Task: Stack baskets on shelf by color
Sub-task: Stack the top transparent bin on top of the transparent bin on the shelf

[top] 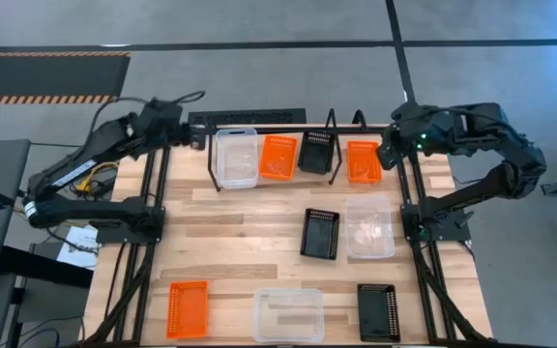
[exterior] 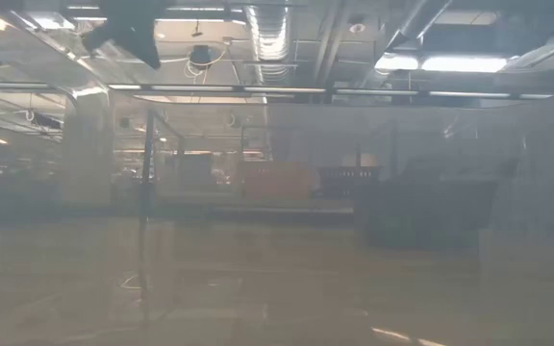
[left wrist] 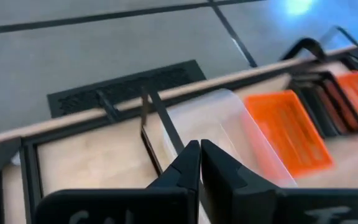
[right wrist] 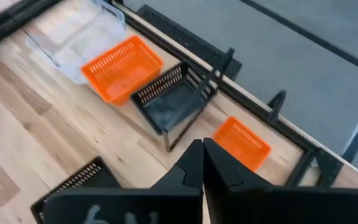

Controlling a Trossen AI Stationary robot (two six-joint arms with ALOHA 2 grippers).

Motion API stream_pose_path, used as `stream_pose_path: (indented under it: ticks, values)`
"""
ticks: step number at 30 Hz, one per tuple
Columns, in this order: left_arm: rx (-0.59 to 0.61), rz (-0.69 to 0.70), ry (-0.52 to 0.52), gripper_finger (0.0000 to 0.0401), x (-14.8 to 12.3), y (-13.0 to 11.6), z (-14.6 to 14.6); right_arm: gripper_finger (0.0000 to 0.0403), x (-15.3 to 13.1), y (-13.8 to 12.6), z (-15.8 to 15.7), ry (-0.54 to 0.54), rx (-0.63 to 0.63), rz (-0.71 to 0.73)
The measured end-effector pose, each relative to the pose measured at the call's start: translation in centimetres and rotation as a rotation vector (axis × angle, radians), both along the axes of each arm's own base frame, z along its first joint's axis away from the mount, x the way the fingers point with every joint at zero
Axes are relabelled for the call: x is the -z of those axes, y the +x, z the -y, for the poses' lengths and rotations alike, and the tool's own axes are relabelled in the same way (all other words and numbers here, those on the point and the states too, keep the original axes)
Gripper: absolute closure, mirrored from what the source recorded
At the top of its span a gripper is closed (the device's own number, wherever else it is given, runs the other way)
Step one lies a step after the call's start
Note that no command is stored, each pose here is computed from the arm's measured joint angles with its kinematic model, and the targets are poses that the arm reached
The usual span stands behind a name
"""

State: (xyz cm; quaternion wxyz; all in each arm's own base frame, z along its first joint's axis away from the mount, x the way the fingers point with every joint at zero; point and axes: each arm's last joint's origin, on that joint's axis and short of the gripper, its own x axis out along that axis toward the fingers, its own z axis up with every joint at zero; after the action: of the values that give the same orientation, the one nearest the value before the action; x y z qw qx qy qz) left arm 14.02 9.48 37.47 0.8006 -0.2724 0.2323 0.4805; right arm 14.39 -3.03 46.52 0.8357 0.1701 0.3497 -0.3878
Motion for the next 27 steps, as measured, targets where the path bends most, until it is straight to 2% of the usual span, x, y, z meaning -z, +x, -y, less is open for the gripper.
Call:
stream_pose_path:
  ticks: [4,10,12,17,21,27]
  values:
    - [0.028,0.006,-0.023,0.0401,-0.3,-1.5,2.9,0.0369,1.7,0.8,0.4,0.048,0.008,-0.069]
    - [0.057,0.010,-0.044,0.0401,-0.2,-2.7,5.5,0.0366,5.1,2.9,0.8,0.154,-0.077,-0.238]
    - [0.076,0.008,-0.040,0.0401,-0.1,-2.6,6.1,0.0371,6.0,3.8,0.9,0.187,-0.071,-0.271]
    - [0.113,0.002,-0.025,0.0401,0.1,-1.8,7.0,0.0394,7.6,5.5,0.6,0.377,-0.033,-0.277]
    - [0.136,-0.020,-0.012,0.0401,0.4,-0.9,7.5,0.0396,8.3,6.3,-0.7,0.415,-0.008,-0.284]
    - [0.171,-0.054,-0.013,0.0401,0.8,0.1,8.1,0.0361,10.0,5.9,-3.7,0.458,0.103,-0.280]
